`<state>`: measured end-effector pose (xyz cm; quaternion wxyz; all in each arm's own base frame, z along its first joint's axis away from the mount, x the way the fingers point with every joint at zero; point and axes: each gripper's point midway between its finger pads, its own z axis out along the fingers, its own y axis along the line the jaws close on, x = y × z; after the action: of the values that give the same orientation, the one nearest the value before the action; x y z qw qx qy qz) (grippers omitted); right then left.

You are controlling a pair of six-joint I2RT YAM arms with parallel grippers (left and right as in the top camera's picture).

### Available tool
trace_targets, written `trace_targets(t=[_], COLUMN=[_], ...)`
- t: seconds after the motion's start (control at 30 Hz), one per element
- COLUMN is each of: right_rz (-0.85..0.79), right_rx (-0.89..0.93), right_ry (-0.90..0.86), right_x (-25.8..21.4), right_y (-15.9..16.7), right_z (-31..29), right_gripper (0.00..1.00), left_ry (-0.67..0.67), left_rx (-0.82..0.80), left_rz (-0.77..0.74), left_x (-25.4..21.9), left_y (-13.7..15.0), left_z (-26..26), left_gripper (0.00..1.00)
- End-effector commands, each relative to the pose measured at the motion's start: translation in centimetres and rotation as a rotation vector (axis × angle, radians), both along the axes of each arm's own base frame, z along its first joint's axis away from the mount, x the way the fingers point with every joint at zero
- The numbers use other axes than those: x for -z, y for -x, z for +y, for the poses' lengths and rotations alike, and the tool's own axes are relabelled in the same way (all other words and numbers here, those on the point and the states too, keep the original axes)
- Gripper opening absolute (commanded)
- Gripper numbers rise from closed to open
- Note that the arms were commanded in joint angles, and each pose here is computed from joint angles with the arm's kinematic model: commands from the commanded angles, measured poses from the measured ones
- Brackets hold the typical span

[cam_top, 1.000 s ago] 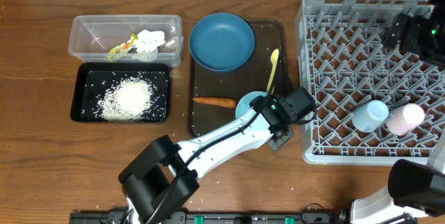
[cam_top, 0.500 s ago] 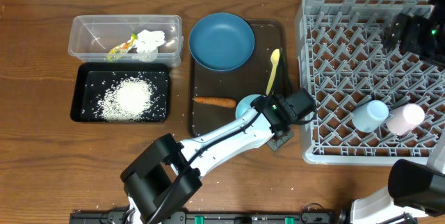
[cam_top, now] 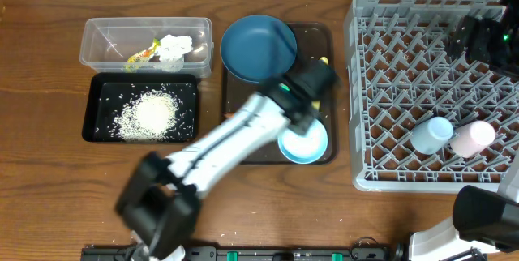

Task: Sort waste into correct bins and load items into the dishwasher rack
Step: 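Lower the bowl onto the brown tray and open the left gripper, then grasp the orange carrot on the brown tray with the left gripper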

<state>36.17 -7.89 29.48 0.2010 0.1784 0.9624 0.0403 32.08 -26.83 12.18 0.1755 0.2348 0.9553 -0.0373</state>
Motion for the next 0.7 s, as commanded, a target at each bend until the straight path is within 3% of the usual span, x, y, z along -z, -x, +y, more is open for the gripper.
trace_targets(t=[0.0, 0.23, 0.67], right_rz=[0.01, 0.01, 0.015], right_rx=[0.01, 0.01, 0.01], right_ry=[-0.008, -0.008, -0.009], right_x=[0.3, 0.3, 0.3], right_y=[0.0, 0.0, 0.1], right_z=[0.0, 0.0, 0.0], right_gripper=[0.99, 0.99, 0.99], left_ry=[0.079, 0.001, 0.027], left_rx=[-0.205, -0.339, -0.731], left_rz=[-0.05, 0.046, 0.168], left_x=[-3.4, 0.6, 3.8], left_y=[-2.6, -4.0, -2.7], left_z=[3.2, 7.9, 9.2], left_gripper=[0.5, 0.52, 0.52])
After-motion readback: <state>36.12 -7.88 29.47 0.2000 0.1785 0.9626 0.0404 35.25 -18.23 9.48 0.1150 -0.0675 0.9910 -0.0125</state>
